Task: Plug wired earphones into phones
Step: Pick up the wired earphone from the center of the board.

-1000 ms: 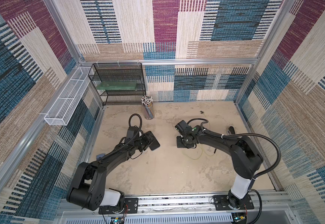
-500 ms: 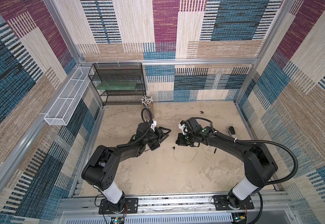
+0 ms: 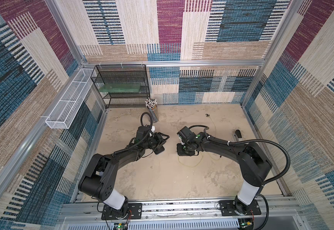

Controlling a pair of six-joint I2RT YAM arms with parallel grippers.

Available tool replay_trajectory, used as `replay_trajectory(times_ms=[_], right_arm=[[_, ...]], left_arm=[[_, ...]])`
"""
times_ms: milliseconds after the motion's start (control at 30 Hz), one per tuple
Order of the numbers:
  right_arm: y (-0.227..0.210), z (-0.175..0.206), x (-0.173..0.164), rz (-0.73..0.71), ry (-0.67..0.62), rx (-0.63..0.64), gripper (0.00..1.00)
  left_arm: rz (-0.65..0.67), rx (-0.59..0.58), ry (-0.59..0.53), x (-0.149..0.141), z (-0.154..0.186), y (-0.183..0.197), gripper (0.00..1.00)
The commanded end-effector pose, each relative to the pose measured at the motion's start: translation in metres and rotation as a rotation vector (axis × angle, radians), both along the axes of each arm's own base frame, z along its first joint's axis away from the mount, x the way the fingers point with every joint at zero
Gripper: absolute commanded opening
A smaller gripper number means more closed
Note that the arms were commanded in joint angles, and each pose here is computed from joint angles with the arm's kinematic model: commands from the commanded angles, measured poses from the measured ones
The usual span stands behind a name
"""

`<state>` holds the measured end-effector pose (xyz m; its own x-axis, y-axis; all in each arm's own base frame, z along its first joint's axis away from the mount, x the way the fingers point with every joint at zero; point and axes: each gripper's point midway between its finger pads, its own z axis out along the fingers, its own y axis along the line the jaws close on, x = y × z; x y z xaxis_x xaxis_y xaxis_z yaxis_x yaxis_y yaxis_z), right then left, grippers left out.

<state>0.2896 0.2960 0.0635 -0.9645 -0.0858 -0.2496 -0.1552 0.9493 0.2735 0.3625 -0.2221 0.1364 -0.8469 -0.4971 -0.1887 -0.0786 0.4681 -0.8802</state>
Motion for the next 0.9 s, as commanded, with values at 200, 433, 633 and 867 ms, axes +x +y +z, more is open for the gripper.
replay_trajectory(times_ms=[200,433,633,867], right_arm=[[-0.004,-0.037,0.001,-0.027,0.015,-0.210,0.22],[-0.010,-0.055,-0.001,-0.007,0.034,-0.328,0.21],[-0.012,-0.065,-0.005,0.019,0.069,-0.355,0.00],[0.007,-0.025,0.014,0.040,0.027,-0.135,0.00]], left_arm=[[0.054,0.164,-0.013,-0.015,-0.007,0.035,0.48],[0.058,0.152,-0.014,-0.015,-0.008,0.036,0.47],[0.049,0.148,-0.021,-0.016,-0.007,0.035,0.47],[0.004,0.000,-0.005,-0.019,-0.013,0.008,0.48]])
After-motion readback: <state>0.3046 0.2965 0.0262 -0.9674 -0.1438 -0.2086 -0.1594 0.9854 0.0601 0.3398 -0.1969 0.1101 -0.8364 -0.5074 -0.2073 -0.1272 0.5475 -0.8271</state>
